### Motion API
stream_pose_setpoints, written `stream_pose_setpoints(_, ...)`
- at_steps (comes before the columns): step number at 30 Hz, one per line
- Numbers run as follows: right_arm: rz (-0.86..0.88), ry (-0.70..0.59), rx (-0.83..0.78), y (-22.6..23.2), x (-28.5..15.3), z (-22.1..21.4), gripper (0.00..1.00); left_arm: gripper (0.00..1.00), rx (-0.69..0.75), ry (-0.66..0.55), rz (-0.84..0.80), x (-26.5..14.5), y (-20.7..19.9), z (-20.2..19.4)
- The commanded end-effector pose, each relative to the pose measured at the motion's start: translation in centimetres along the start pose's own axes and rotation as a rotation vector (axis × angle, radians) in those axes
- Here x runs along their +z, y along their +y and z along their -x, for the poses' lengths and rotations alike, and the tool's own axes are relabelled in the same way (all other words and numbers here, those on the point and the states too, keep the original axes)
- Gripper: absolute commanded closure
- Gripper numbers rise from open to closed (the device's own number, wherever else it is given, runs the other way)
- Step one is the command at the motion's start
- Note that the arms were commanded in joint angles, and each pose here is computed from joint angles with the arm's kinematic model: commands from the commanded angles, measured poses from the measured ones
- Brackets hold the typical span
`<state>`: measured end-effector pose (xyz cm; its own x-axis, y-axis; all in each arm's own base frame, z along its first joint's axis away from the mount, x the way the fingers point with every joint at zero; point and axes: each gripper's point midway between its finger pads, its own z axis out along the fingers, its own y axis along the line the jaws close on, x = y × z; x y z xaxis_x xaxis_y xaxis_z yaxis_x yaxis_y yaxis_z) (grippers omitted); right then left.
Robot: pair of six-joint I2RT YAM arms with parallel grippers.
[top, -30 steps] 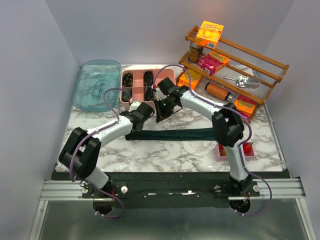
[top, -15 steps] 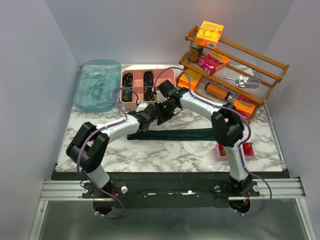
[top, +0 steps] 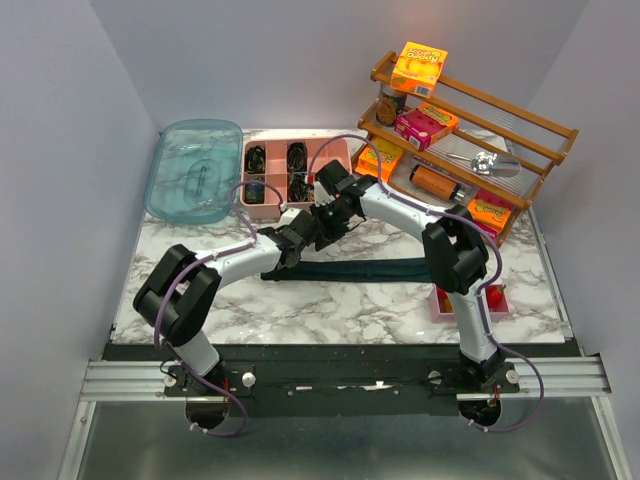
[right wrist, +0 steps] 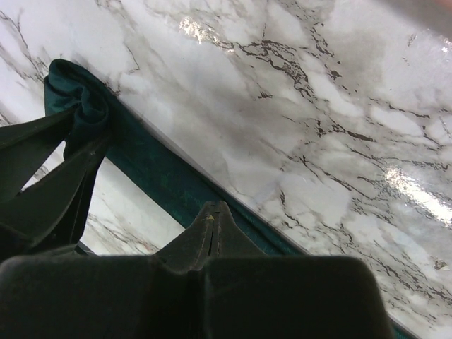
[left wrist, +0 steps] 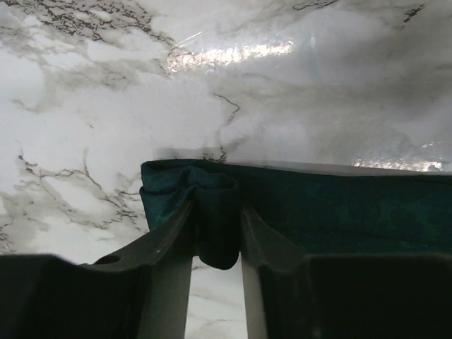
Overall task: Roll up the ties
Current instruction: Roll the tie at the center of the board.
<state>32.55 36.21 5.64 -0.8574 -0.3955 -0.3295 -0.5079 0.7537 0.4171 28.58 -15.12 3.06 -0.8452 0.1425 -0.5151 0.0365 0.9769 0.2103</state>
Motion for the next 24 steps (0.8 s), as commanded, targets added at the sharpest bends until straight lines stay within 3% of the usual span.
stream_pose_setpoints(1, -0.003, 0.001, -0.016, -0.1, 0.0, -0.3, 0.99, 0.57, -0.018, 0.04, -0.077, 0.5, -1.6, -1.6)
stream_pose_setpoints(5, 0.002, 0.004, -0.017, 0.0, 0.1, -0.3, 0.99, 0.56, -0.038, 0.027, -0.118, 0.2, -2.1, -1.4)
stream_pose_setpoints(15, 0.045, -0.015, -0.046, 1.4, -0.8, 0.7, 0.99, 0.27, -0.087, -0.06, -0.176, -2.7, -1.9, 0.8)
stream_pose_setpoints(24, 0.127, -0.051, -0.111, 5.4, -1.8, 2.6, 0.99, 0.19, -0.222, -0.116, -0.252, -4.2, 0.2, 2.7)
